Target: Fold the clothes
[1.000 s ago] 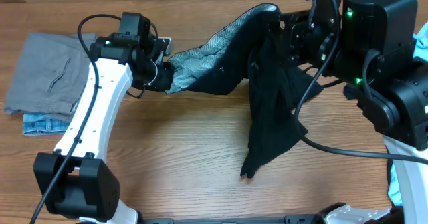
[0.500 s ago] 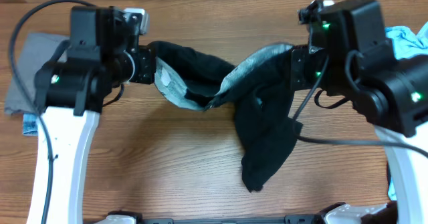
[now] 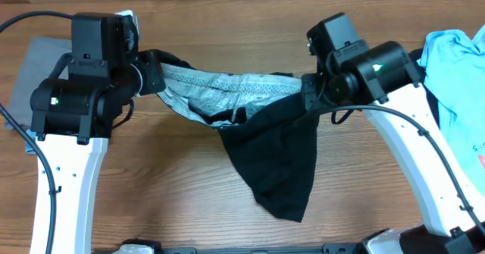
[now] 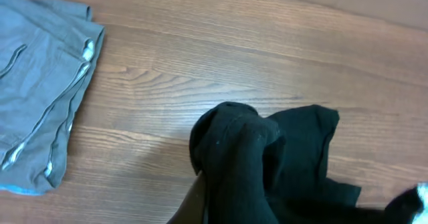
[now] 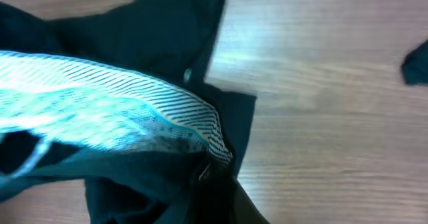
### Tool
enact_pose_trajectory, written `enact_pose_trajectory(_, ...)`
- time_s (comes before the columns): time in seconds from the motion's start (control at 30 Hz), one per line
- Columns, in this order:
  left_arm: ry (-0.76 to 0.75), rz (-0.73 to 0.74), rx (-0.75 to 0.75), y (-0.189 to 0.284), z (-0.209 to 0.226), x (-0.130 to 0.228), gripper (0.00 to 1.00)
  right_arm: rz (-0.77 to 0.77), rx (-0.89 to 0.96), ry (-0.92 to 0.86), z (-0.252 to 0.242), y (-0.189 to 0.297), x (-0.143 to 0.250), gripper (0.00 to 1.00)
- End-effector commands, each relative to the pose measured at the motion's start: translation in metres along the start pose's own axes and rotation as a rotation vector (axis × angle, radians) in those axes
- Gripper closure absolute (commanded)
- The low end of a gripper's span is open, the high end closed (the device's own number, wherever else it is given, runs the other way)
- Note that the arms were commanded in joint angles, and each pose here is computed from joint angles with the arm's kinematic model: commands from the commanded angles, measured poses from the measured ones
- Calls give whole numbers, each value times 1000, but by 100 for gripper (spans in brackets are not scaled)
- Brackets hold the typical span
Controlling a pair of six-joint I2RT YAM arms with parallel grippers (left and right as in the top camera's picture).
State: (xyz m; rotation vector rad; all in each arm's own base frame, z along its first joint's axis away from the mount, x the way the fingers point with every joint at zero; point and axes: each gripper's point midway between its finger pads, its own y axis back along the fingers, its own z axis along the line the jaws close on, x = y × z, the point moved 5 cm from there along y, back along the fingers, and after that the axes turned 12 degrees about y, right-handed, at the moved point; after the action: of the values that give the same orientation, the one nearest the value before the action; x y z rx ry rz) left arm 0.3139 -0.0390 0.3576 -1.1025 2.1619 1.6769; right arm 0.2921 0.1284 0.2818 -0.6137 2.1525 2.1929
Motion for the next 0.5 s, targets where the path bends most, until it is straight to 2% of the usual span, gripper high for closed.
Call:
enact_pose_trajectory(0.0,52,-59,-8,9,0,-12,96,67,23,-53,-3,-21,14,86)
enact_pose_trajectory(0.27,51,-30,-26,3,2,-8,96,145,12,-118,0,-41,29,83)
enact_pose_trajectory(0.47,51,-28,-28,3,2,-8,96,179,32,-250,-2,-39,37,79)
